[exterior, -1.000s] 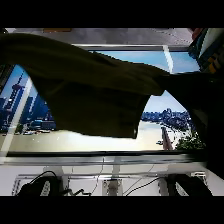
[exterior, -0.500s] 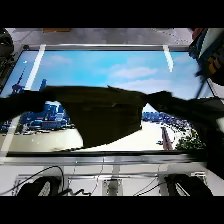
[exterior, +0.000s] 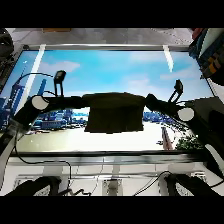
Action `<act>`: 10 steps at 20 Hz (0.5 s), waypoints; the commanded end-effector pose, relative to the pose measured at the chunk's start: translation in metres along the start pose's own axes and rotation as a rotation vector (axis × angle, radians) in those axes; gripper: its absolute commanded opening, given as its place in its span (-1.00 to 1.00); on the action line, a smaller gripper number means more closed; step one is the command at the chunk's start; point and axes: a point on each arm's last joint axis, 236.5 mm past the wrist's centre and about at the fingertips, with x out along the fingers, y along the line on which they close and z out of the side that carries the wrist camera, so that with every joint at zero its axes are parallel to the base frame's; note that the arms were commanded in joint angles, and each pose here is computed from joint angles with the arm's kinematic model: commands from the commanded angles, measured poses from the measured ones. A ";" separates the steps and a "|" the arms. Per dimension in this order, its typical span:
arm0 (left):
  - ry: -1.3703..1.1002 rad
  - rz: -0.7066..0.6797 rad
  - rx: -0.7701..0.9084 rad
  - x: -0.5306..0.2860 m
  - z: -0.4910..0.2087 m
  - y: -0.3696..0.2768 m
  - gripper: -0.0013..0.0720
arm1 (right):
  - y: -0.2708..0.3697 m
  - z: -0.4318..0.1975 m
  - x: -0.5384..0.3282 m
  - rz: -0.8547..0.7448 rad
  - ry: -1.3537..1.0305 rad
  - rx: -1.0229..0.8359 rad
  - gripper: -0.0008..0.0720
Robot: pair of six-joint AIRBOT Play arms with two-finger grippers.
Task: Fold the clothes and pants, and hang the long-sleeved shirts on hangers.
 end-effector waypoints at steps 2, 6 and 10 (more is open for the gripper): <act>0.355 -0.054 -0.015 0.014 -0.084 -0.005 -0.92 | -0.080 -0.074 -0.024 -0.260 0.395 -0.124 -0.88; 0.429 -0.006 -0.028 0.043 -0.108 0.018 -0.92 | -0.080 -0.103 -0.025 -0.265 0.491 -0.138 -0.88; 0.451 0.017 -0.135 0.057 -0.117 0.025 -0.92 | -0.094 -0.134 -0.017 -0.294 0.559 -0.156 -0.88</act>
